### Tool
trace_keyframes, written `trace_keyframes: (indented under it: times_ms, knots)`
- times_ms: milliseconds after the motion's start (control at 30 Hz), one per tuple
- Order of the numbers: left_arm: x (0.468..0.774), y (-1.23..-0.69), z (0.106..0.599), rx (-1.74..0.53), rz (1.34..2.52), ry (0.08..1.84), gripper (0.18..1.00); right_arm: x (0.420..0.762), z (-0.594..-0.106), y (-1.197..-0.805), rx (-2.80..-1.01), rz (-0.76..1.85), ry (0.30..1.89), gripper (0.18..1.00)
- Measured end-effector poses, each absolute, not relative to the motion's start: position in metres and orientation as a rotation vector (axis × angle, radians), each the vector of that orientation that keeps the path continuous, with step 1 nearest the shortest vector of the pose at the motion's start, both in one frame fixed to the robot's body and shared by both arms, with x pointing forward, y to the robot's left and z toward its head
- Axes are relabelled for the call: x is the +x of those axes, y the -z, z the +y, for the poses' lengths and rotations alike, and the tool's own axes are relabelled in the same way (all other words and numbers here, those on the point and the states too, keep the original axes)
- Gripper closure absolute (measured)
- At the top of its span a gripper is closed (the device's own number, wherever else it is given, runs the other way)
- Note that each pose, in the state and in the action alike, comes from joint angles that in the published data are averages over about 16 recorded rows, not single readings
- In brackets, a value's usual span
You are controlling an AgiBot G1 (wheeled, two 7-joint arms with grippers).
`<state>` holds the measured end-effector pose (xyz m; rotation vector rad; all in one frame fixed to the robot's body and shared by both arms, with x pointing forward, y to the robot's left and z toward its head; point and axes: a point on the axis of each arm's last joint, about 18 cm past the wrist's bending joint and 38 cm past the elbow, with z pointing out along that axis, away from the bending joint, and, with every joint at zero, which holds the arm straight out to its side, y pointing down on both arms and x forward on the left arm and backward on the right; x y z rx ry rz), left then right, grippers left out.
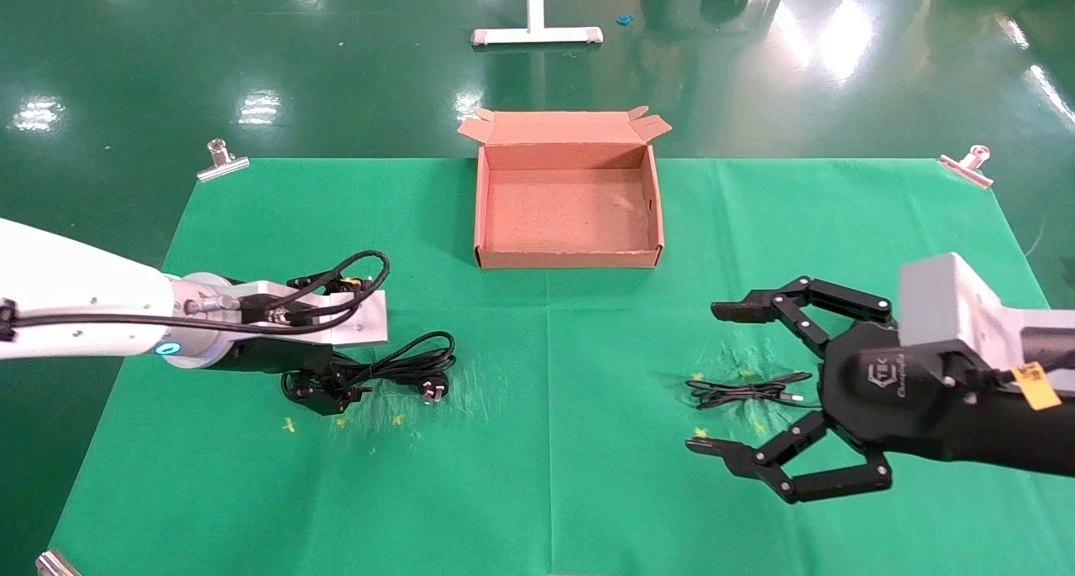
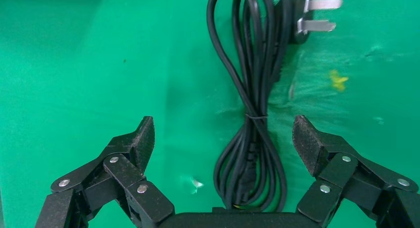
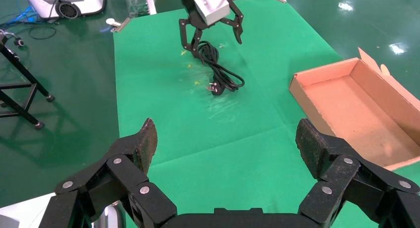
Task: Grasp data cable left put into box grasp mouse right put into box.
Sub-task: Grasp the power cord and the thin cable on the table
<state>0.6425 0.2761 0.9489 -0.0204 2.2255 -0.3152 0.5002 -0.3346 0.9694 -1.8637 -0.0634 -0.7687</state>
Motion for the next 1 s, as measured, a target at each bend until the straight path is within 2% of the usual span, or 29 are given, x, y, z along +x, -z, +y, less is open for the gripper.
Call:
trace_keyframes:
  times_ms: [367, 1000]
  knots:
    - [0.655, -0.938, 0.273, -0.046, 2.193, 0.26, 0.184, 0.498, -0.339, -0.968, -1.869, -0.057, 0.773, 0.178]
    - [0.658, -0.933, 0.27, -0.072, 2.185, 0.252, 0.184, 0.498, -0.344, -0.963, -1.886, -0.039, 0.781, 0.178]
